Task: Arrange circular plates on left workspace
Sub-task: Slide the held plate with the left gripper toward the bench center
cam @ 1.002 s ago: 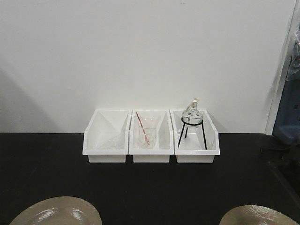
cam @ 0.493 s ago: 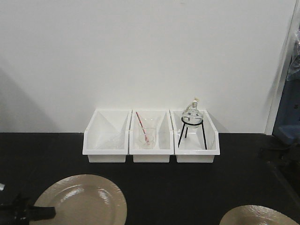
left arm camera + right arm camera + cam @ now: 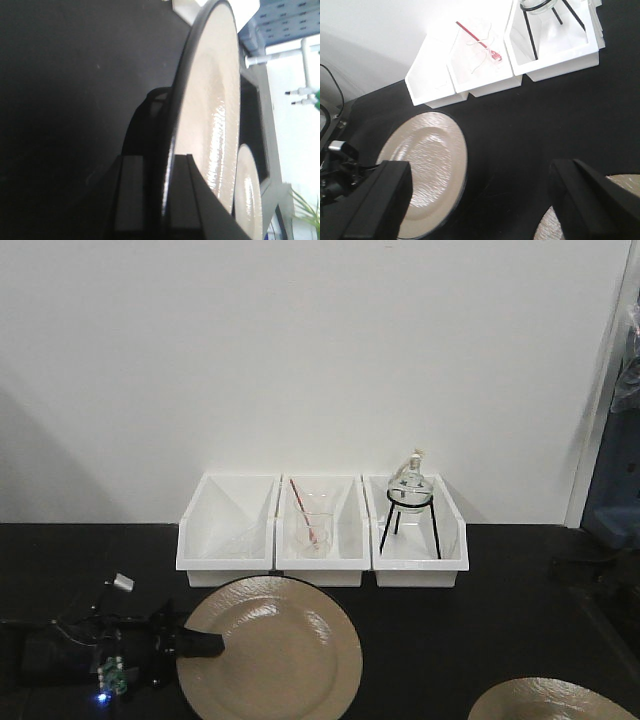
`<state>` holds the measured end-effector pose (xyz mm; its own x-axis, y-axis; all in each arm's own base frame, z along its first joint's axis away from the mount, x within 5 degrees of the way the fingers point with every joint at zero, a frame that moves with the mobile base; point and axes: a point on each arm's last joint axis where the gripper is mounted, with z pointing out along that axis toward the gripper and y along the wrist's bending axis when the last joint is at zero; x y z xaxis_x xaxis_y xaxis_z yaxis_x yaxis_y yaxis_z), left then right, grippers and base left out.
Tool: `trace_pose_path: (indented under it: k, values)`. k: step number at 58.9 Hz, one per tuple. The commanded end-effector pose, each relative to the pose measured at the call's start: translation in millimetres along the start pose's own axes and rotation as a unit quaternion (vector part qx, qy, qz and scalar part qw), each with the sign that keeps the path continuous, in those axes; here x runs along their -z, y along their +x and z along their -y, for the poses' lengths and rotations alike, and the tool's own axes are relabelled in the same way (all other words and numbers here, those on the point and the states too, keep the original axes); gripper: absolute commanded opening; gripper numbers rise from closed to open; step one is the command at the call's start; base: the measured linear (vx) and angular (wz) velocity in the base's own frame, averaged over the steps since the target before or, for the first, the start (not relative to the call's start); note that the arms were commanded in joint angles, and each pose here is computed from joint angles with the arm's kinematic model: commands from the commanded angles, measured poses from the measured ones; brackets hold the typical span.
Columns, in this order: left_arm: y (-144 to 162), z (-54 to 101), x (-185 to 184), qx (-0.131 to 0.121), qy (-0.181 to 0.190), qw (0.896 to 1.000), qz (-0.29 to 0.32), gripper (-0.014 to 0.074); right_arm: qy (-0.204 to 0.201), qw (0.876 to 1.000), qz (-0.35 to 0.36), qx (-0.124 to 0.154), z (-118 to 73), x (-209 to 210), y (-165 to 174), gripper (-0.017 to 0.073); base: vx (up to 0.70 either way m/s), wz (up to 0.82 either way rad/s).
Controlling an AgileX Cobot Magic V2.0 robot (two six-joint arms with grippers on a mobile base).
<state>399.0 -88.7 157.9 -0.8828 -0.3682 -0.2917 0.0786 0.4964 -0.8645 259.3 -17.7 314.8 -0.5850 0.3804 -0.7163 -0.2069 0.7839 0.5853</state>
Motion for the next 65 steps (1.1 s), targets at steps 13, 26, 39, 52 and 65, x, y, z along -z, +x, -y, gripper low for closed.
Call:
trace_pose_path:
  k: [13,26,39,52,65]
  values:
    - [-8.5,37.7,-37.2,0.011,0.092,0.996,-0.008,-0.0001,-0.012,0.999,0.023,0.019,-11.0,6.9,-11.3,0.0593,0.00,0.00]
    - [-6.4,43.4,-58.1,0.009,0.089,0.996,-0.015,-0.0001,-0.012,0.999,0.023,0.020,-11.0,6.9,-11.3,0.0593,0.00,0.00]
    - [-6.0,39.0,-64.0,0.002,0.049,0.999,0.002,0.0066,-0.010,0.999,0.024,0.020,-10.7,6.9,-11.5,0.0593,0.00,0.00]
    - [-3.1,37.6,-64.4,-0.040,0.041,0.998,-0.011,0.0350,-0.012,0.999,0.023,0.020,-10.9,6.9,-11.3,0.0593,0.00,0.00]
    - [-4.7,30.5,-60.2,-0.070,0.015,0.997,-0.021,0.0550,-0.011,0.999,0.023,0.020,-10.9,6.9,-11.3,0.0593,0.00,0.00]
